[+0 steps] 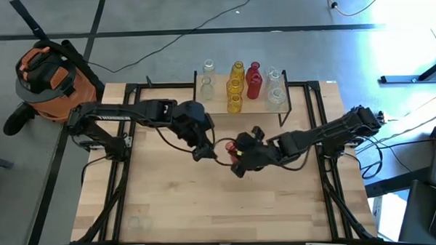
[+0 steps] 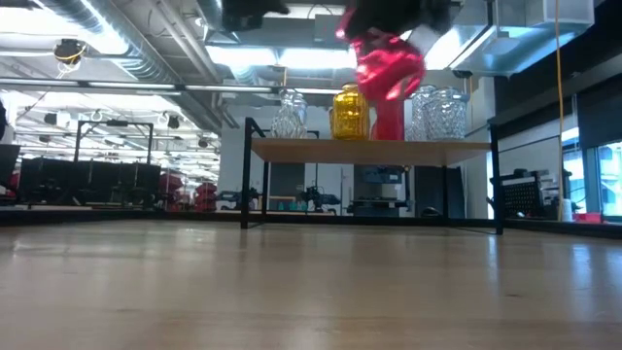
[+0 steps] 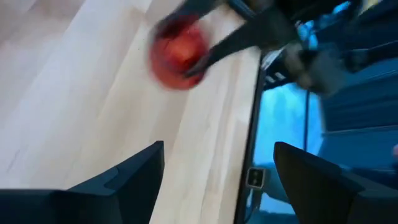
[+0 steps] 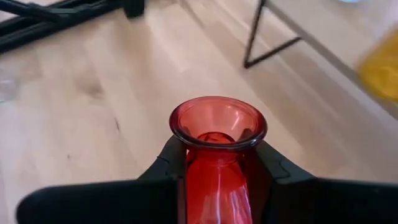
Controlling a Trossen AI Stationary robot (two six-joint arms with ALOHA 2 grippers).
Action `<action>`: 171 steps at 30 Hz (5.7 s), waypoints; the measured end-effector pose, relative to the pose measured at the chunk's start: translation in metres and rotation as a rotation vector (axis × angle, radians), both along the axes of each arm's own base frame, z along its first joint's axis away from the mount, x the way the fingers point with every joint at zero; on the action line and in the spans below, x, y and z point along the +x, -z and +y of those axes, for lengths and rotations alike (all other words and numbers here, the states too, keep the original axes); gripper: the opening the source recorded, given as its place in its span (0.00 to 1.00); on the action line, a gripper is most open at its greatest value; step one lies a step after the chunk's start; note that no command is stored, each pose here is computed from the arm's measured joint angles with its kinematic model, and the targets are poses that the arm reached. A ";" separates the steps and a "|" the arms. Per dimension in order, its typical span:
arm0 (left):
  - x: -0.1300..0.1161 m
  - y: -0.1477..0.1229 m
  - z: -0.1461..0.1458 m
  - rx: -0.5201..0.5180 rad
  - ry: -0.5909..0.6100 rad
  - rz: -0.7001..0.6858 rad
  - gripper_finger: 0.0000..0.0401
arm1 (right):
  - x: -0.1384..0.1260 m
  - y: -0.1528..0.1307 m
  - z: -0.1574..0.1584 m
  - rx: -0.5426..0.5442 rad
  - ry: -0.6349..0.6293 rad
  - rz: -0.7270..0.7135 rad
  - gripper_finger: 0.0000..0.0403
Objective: Sort vases onto shelf
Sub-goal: Put the red vase on the shelf aligned with the other red vase, then put the transparent vase on the shelf aligned with the other transparent vase
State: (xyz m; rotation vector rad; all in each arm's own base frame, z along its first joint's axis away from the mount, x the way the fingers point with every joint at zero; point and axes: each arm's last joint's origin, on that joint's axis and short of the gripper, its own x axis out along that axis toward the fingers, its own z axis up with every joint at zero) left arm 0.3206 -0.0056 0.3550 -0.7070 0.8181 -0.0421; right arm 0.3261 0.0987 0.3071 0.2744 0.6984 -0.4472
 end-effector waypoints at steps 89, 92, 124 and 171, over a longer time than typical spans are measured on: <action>-0.033 0.004 -0.017 0.397 -0.030 0.184 0.73 | -0.026 0.051 -0.126 -0.384 0.740 -0.188 0.33; -0.033 0.004 -0.017 0.399 -0.027 0.183 0.73 | -0.026 0.052 -0.126 -0.384 0.730 -0.177 0.39; -0.033 0.004 -0.018 0.375 -0.041 0.188 0.73 | -0.030 0.031 -0.127 -0.382 0.754 -0.240 0.54; -0.145 0.017 -0.186 0.091 0.065 0.668 0.73 | -0.038 -0.046 -0.092 0.612 -0.371 -0.615 0.54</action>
